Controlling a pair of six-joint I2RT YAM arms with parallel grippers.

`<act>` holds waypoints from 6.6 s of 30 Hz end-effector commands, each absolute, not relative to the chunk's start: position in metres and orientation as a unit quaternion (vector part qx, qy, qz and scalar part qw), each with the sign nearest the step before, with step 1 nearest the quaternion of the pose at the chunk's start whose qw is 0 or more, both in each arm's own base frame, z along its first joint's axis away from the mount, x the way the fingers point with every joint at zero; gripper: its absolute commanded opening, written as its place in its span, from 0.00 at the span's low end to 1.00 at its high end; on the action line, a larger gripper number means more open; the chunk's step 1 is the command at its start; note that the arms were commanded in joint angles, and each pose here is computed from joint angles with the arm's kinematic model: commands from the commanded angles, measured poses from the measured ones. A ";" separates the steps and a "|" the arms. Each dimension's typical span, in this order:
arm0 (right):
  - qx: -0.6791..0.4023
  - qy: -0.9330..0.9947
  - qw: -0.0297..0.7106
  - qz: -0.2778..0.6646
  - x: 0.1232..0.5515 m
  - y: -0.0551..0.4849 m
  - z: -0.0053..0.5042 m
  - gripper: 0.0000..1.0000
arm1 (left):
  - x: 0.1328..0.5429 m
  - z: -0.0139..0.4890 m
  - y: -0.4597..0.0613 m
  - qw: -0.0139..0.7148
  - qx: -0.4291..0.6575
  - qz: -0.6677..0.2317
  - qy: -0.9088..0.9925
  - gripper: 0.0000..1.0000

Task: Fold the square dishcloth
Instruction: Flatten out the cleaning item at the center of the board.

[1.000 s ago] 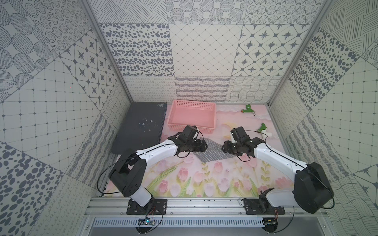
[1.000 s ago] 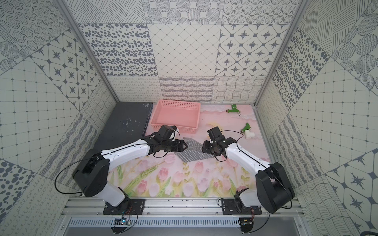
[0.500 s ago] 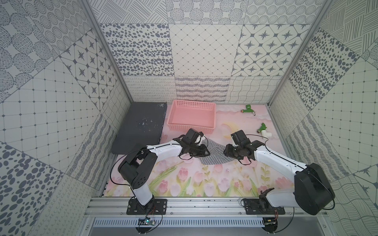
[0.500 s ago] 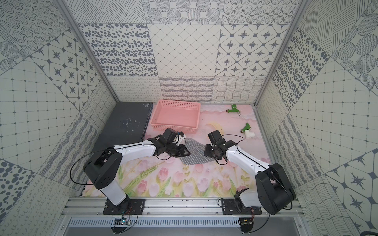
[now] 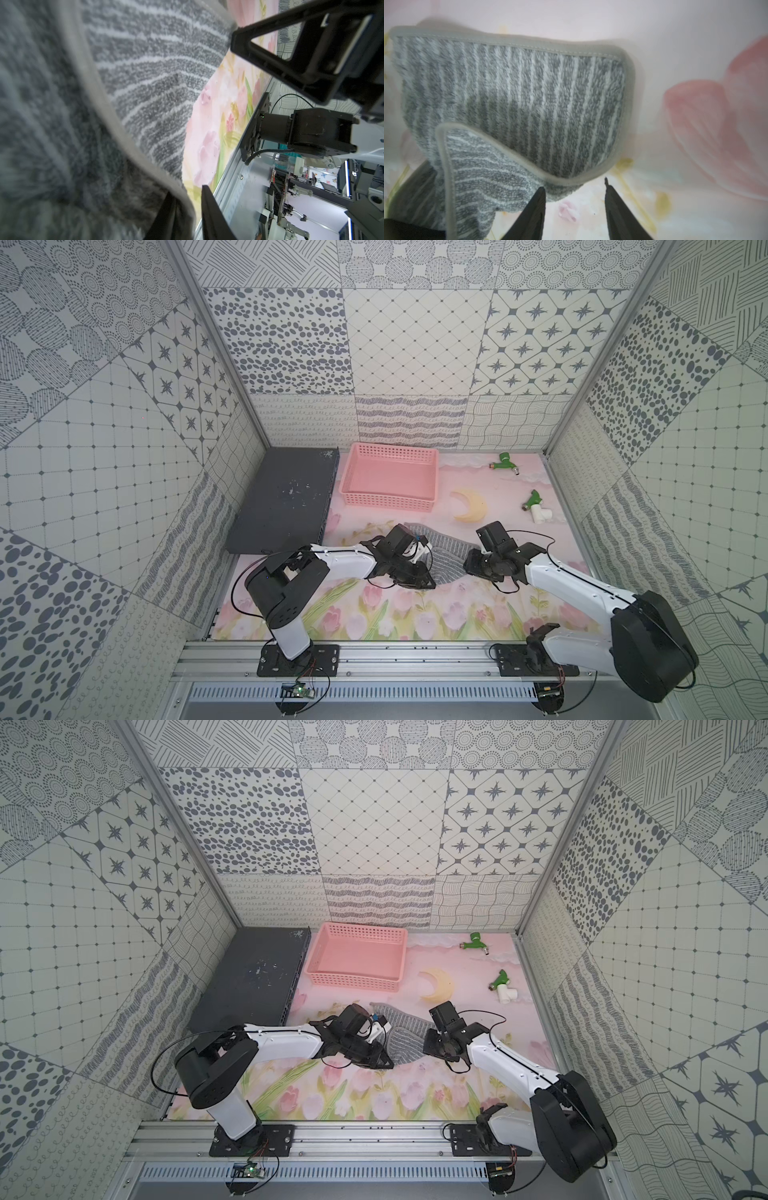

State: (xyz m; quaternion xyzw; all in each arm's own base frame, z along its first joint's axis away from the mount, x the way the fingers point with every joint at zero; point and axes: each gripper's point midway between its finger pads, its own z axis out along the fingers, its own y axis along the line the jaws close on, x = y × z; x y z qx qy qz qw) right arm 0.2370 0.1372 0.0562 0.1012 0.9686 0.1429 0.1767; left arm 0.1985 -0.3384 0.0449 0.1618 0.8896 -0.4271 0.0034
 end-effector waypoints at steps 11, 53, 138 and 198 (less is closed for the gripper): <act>0.025 0.951 0.267 0.155 0.255 0.187 0.125 0.52 | 0.144 0.067 -0.349 -0.041 0.237 -0.538 0.808 0.75; -0.029 0.985 0.158 0.065 0.254 0.236 0.033 0.57 | 0.199 0.121 -0.271 0.173 0.140 -0.415 0.882 0.99; -0.105 0.974 0.196 0.054 0.402 0.235 0.031 0.50 | 0.269 0.020 -0.254 0.210 0.056 -0.108 0.970 0.04; 0.000 0.846 0.492 0.204 0.244 0.122 0.333 0.01 | 0.230 0.307 -0.240 0.472 0.202 -0.302 0.804 0.00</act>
